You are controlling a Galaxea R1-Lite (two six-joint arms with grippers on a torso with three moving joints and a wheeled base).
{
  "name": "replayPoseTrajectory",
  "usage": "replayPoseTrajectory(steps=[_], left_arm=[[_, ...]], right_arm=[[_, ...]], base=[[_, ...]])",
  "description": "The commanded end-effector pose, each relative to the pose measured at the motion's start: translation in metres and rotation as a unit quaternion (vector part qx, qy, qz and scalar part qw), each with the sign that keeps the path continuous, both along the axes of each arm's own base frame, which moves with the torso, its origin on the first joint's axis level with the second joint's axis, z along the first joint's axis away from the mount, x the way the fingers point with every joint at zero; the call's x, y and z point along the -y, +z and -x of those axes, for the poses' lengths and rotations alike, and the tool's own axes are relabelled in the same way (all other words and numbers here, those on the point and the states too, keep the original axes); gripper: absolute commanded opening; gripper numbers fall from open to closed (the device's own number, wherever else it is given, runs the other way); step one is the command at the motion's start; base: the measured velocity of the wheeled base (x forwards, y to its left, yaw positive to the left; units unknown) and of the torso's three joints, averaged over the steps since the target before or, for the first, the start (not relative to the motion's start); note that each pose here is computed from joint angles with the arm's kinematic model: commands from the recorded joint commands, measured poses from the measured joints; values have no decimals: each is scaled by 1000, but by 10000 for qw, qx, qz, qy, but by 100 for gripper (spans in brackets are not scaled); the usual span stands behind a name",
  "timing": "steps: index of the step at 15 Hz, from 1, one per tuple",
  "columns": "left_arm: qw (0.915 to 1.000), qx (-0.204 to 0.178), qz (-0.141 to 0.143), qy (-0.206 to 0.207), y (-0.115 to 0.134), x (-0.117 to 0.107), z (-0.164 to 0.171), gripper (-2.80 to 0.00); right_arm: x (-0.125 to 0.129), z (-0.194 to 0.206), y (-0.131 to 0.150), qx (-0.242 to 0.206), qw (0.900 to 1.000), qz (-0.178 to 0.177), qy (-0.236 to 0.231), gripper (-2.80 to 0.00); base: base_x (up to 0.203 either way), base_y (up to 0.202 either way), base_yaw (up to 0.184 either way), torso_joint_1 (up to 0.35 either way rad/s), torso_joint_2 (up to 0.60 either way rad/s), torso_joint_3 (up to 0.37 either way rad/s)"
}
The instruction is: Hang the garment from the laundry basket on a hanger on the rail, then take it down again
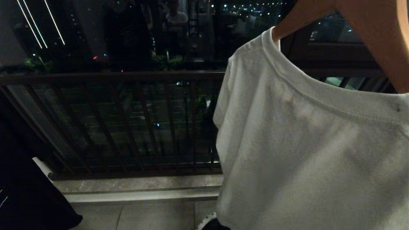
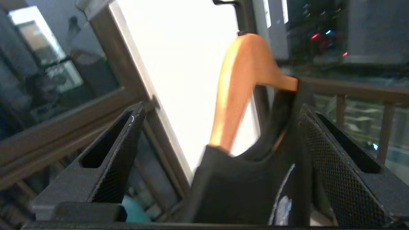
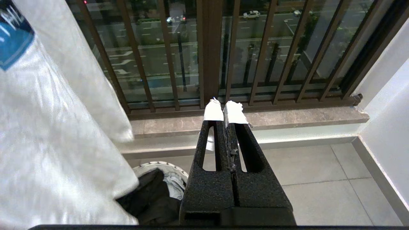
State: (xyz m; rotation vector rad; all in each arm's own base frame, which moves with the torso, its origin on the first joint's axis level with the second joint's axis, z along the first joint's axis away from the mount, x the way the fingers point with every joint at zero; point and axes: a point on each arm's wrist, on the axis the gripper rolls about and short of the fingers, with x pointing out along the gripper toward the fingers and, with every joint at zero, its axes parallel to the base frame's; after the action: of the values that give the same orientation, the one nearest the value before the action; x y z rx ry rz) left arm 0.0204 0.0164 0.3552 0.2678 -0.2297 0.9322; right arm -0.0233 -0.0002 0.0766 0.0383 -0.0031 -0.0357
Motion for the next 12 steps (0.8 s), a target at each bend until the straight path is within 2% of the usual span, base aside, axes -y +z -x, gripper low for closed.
replayPoseTrajectory(steps=[1, 3, 4, 5, 6, 8, 11, 12], left_arm=[[9994, 65, -158, -305, -4, 0, 6, 0], [9918, 87, -499, -1172, -9, 4, 2, 0], [9870, 145, -560, -1498, -10, 5, 1, 0], [9858, 141, -569, -1571, -11, 6, 0, 0], [9852, 168, -557, -1615, -10, 6, 0, -280], [9756, 271, -677, -2070, -10, 8, -1, -280], [9694, 286, -765, -2316, -10, 9, -2, -280], [9637, 322, -746, -2541, -11, 10, -5, -280]], right_arm=[[0, 0, 0, -4, 10000, 0, 2, -280], [0, 0, 0, 3, 10000, -2, 2, -280], [0, 0, 0, -4, 10000, 0, -3, -280], [0, 0, 0, -4, 10000, 0, 2, -280], [0, 0, 0, -2, 10000, -2, 2, -280], [0, 0, 0, 3, 10000, -1, -3, -280], [0, 0, 0, 4, 10000, -5, 2, -280], [0, 0, 0, -4, 10000, -5, 0, -280]], base=[[0, 0, 0, 0, 0, 0], [0, 0, 0, 0, 0, 0], [0, 0, 0, 0, 0, 0], [0, 0, 0, 0, 0, 0], [0, 0, 0, 0, 0, 0], [0, 0, 0, 0, 0, 0], [0, 0, 0, 0, 0, 0], [0, 0, 0, 0, 0, 0]])
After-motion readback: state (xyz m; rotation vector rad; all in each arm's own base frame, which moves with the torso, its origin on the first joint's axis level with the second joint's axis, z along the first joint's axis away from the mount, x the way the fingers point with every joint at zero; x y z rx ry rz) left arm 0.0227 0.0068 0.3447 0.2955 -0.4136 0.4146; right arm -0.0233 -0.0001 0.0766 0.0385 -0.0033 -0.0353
